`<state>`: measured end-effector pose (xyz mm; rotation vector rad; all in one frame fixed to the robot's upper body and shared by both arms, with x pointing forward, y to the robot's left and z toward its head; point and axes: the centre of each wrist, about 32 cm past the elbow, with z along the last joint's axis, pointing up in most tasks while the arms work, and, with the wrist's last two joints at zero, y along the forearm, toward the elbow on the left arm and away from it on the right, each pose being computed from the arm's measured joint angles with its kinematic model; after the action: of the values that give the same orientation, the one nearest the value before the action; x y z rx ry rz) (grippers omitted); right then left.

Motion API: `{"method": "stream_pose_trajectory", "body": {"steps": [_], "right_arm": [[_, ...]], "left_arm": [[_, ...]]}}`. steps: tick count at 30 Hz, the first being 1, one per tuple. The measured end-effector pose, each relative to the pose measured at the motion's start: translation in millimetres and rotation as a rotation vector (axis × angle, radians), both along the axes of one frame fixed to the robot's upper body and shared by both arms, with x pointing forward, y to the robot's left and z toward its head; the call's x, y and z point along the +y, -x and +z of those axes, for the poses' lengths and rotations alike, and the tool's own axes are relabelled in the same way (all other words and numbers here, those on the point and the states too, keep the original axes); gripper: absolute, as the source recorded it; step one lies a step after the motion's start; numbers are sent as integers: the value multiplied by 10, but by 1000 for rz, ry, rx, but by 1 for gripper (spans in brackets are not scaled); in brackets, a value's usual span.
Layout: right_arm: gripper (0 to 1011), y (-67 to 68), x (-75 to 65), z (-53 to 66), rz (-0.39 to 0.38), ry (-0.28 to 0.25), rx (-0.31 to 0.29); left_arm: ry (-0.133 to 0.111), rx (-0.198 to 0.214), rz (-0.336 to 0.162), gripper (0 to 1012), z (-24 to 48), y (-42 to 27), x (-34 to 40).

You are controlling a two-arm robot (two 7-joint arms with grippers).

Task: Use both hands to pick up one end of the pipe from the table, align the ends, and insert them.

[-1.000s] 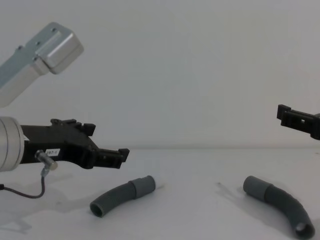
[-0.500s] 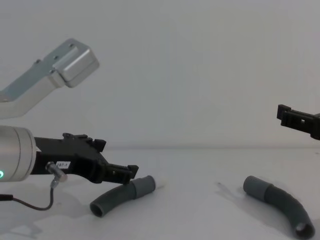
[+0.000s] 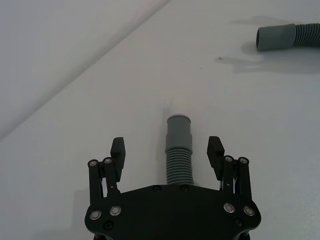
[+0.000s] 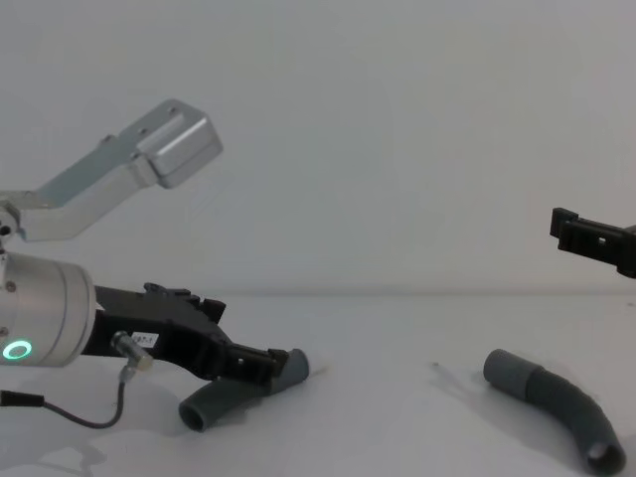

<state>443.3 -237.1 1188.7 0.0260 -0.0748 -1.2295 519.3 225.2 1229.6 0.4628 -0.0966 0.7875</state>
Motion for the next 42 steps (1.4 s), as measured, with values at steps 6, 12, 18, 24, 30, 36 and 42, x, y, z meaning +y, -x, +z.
{"method": "stream_pose_trajectory", "body": {"steps": [6, 12, 18, 24, 30, 36, 42], "right_arm": [[1001, 0, 0, 0, 0, 0, 0], [1001, 0, 0, 0, 0, 0, 0], [1002, 0, 0, 0, 0, 0, 0], [1002, 0, 0, 0, 0, 0, 0], [1001, 0, 0, 0, 0, 0, 0], [1001, 0, 0, 0, 0, 0, 0], [1002, 0, 0, 0, 0, 0, 0]], "left_arm": [[0, 34, -5, 1001, -4, -67, -50], [2, 57, -11, 1001, -9, -115, -81], [2, 76, -14, 1001, -9, -145, -97], [1, 109, -12, 1001, 2, -178, -115], [-1, 139, -5, 1001, 14, -208, -120], [-5, 162, 0, 1001, 25, -242, -124], [-10, 178, 3, 1001, 24, -266, -135]]}}
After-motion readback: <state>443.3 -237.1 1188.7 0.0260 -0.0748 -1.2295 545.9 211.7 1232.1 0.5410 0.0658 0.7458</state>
